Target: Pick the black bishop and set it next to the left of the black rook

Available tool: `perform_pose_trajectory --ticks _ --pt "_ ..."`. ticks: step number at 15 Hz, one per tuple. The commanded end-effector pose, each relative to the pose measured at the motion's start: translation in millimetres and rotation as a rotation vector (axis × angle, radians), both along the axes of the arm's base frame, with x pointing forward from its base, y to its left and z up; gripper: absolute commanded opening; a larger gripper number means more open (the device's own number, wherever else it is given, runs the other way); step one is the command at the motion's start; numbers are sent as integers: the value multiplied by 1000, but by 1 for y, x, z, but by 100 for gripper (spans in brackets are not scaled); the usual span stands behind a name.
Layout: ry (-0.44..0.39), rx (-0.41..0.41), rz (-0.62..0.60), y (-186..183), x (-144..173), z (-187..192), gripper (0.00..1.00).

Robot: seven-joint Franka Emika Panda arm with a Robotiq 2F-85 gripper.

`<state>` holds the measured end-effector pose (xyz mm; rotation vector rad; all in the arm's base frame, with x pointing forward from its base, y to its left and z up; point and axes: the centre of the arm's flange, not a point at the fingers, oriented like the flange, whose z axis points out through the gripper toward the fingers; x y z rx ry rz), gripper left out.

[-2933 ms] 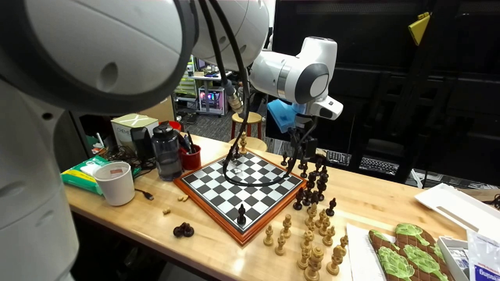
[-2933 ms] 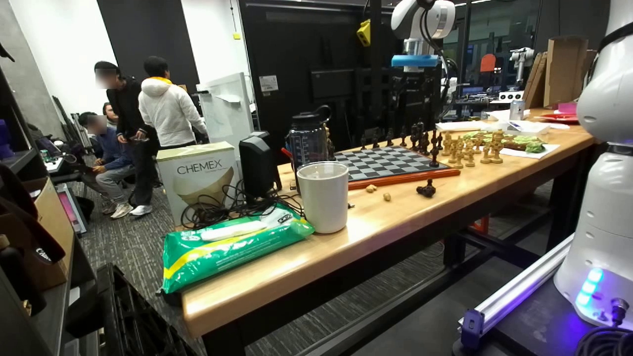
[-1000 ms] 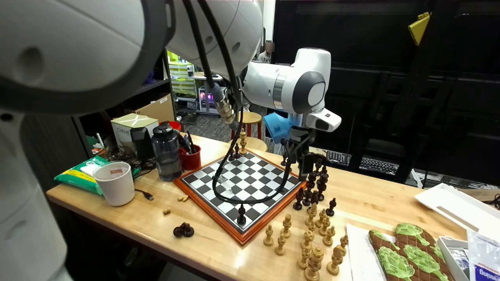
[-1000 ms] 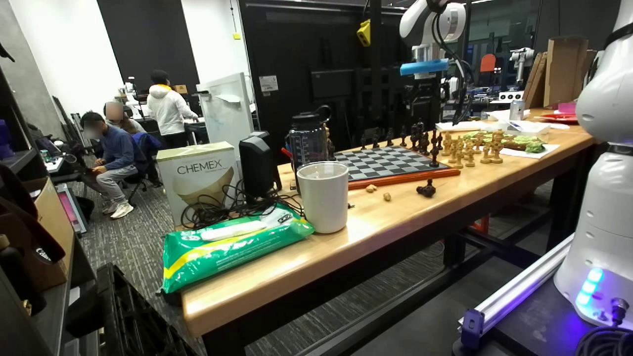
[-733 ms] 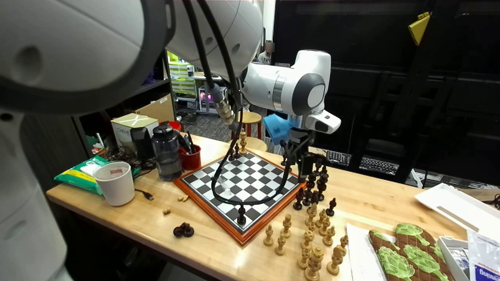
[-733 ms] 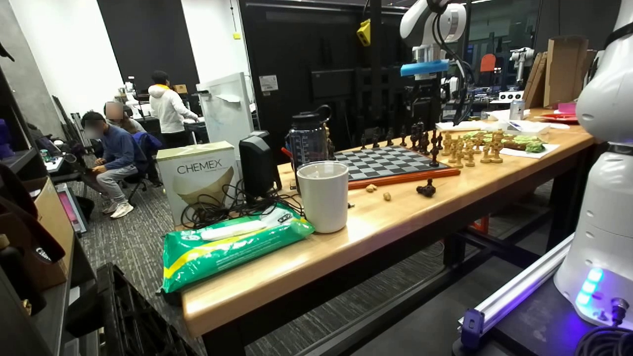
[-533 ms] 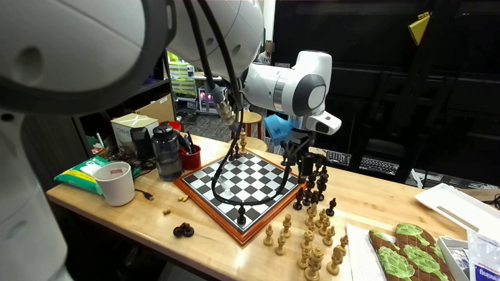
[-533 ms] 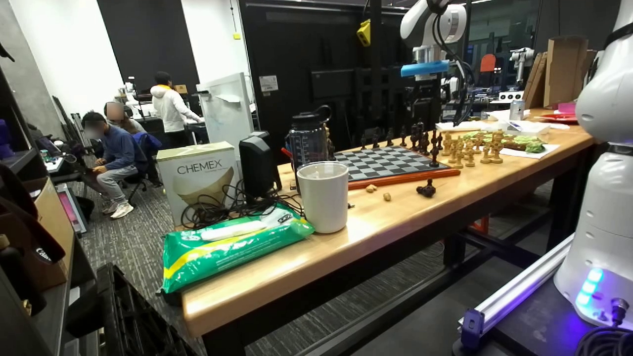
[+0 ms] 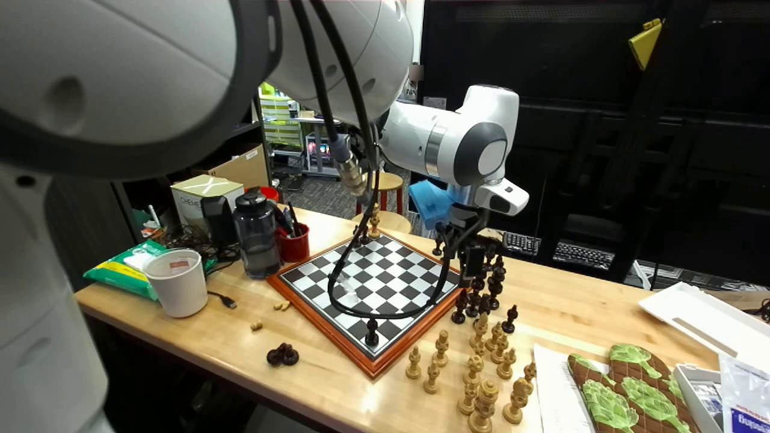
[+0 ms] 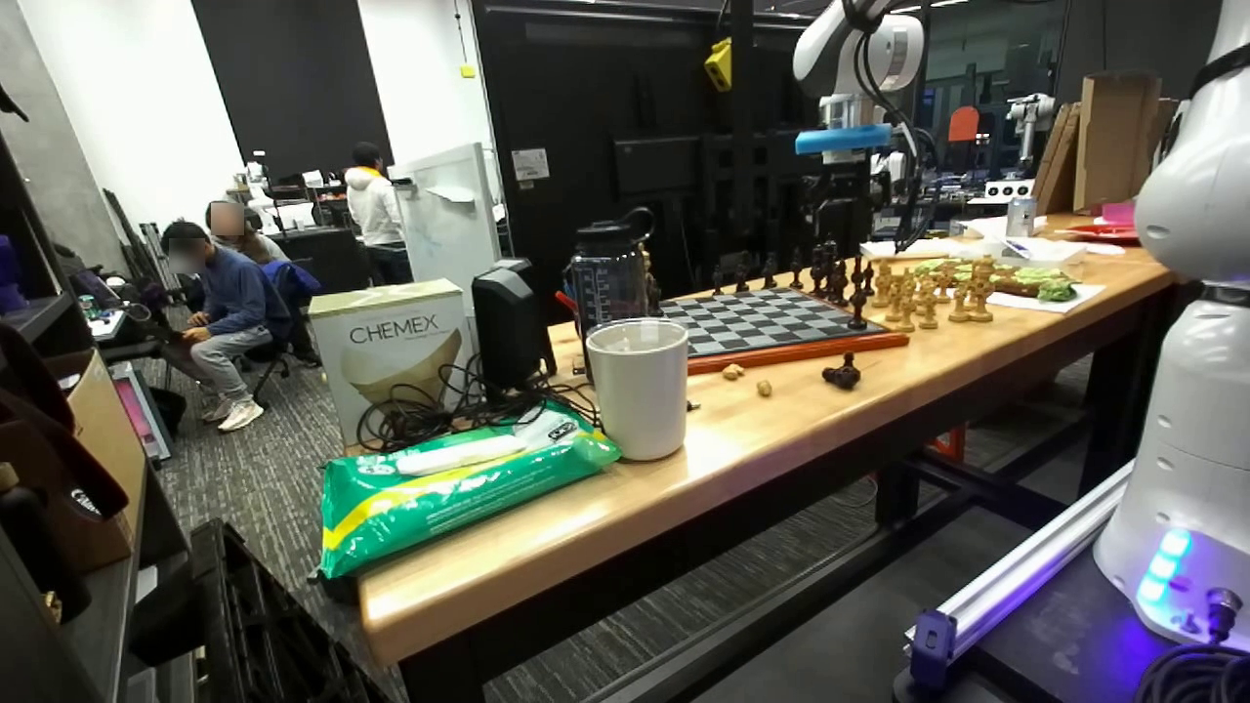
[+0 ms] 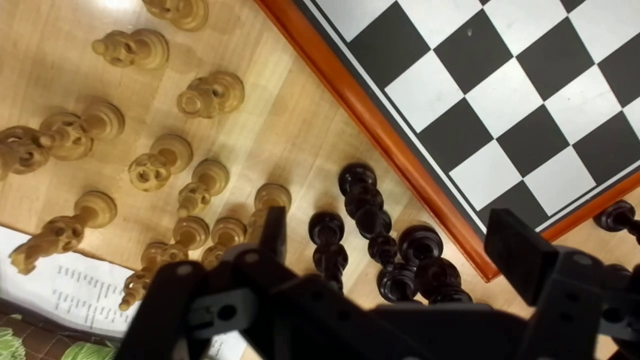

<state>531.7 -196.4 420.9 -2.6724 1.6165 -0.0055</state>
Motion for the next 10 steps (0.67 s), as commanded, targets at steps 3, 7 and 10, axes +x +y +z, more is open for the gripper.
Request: perform_pose_trajectory --ticks 3,7,10 --pt "10 0 21 -4 2 -4 100" --pt "19 2 31 -6 5 -9 100" --pt "21 6 40 -9 8 -13 100"
